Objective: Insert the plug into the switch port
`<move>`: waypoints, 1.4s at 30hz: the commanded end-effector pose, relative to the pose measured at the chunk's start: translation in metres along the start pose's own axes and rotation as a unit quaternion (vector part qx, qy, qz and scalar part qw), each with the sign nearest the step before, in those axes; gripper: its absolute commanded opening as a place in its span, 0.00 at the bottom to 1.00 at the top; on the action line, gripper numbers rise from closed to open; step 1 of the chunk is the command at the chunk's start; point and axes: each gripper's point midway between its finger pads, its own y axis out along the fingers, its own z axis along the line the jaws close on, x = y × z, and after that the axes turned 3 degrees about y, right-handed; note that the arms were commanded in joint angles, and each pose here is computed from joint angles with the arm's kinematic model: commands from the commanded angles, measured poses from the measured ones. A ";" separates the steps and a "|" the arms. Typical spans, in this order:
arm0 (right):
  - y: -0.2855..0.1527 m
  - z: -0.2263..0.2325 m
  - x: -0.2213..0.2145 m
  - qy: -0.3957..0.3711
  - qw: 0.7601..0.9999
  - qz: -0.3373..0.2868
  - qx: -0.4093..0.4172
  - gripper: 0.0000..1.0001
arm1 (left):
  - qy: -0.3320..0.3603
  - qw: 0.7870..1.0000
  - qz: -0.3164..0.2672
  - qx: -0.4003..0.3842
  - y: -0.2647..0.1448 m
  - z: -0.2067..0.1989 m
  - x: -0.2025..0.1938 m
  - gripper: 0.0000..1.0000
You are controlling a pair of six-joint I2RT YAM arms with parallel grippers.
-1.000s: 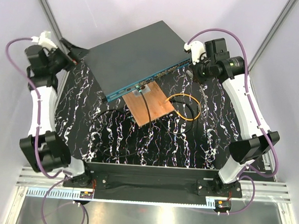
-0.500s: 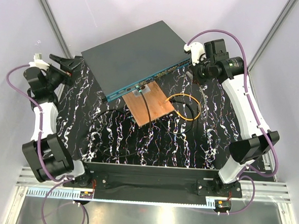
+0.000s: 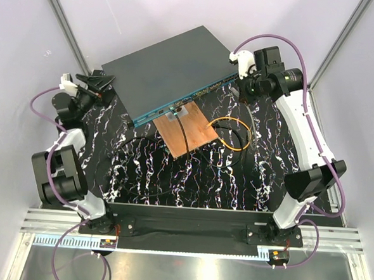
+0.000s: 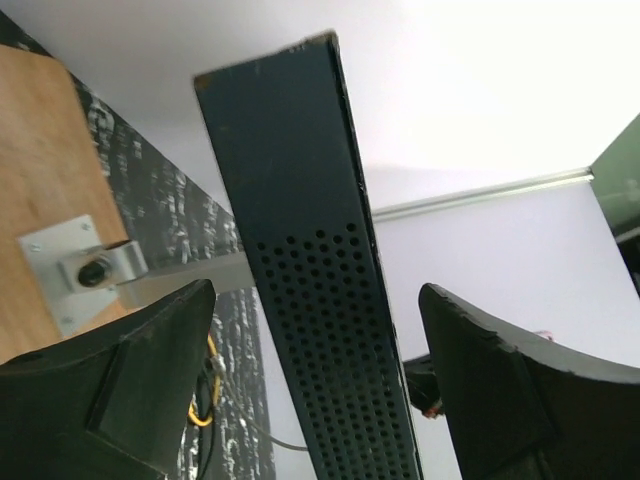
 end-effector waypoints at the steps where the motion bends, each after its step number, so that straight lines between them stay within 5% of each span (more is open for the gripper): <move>1: -0.010 0.002 0.017 0.009 1.000 -0.028 0.007 0.00 | 0.035 0.996 -0.005 -0.082 0.007 -0.039 -0.004 0.86; 9: -0.007 0.003 0.021 0.010 0.999 -0.029 0.011 0.00 | 0.010 0.993 0.005 -0.118 0.014 -0.044 -0.016 0.56; 17: -0.004 0.002 0.025 0.015 0.999 -0.032 0.012 0.00 | 0.007 0.993 0.001 -0.114 0.013 -0.040 -0.016 0.14; 28: 0.002 -0.009 0.038 0.014 0.998 -0.033 -0.046 0.00 | 0.024 0.994 0.005 -0.106 0.011 -0.041 -0.019 0.00; 42: 0.007 0.000 0.046 0.000 0.998 -0.037 -0.042 0.00 | 0.027 0.995 0.009 -0.093 0.013 -0.039 -0.019 0.00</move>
